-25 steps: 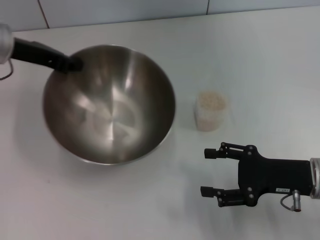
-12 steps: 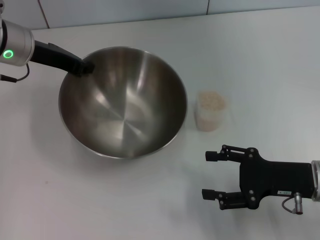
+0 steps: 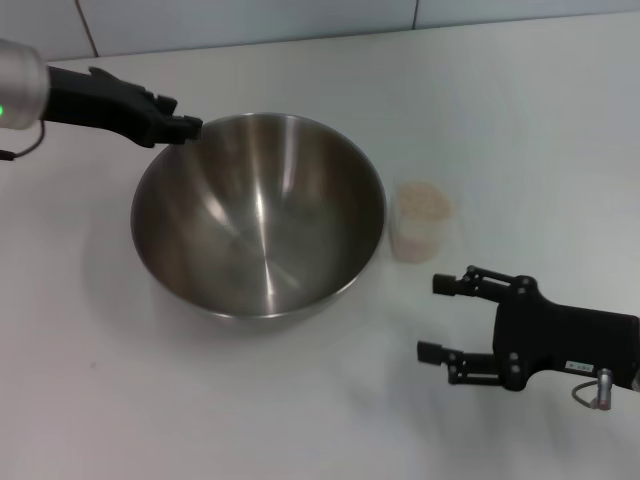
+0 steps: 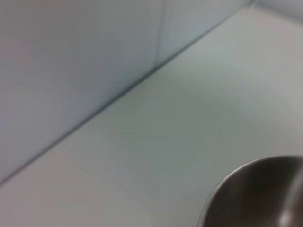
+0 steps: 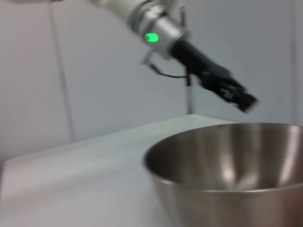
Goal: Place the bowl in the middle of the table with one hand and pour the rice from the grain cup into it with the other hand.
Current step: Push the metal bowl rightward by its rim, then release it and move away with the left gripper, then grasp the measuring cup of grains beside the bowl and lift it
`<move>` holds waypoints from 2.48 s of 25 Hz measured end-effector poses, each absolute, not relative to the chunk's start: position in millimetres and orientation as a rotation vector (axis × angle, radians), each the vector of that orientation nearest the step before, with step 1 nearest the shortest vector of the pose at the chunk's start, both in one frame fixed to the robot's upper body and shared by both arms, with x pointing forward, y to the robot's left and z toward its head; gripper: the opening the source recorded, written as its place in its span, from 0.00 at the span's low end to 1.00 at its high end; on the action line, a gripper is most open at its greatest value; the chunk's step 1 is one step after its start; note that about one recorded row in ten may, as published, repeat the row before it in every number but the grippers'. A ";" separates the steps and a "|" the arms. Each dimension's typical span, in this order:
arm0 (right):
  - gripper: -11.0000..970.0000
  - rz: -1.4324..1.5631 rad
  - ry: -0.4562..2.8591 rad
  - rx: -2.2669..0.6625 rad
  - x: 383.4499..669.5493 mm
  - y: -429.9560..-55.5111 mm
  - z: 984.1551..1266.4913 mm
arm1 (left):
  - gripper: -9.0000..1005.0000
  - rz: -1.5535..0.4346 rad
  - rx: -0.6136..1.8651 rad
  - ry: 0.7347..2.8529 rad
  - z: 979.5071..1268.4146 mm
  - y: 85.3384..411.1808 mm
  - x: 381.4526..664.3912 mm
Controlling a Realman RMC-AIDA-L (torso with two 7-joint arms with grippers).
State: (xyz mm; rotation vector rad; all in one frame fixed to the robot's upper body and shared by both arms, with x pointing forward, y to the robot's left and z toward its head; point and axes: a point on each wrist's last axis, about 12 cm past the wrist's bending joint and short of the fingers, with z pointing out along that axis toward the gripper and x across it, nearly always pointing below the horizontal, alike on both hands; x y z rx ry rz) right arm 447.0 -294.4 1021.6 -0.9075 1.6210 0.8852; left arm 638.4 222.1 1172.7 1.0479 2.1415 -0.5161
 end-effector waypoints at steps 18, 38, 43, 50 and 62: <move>0.85 0.469 1.769 -0.425 471.5 -318.2 995.1 | 0.79 -0.645 0.978 1.765 1125.9 304.7 528.0; 0.78 0.436 1.783 -0.475 520.2 -293.3 1003.6 | 0.81 -0.676 0.981 1.777 1115.8 304.0 527.1; 0.77 0.422 1.772 -0.498 531.0 -285.0 1006.8 | 0.81 -0.680 0.997 1.771 1115.3 301.4 528.1; 0.74 0.380 1.761 -0.562 535.2 -274.9 1004.8 | 0.81 -0.704 1.032 1.759 1115.4 295.9 527.2; 0.21 0.357 1.706 -0.558 533.8 -273.0 1007.7 | 0.81 -0.705 1.135 1.763 1125.1 288.0 533.0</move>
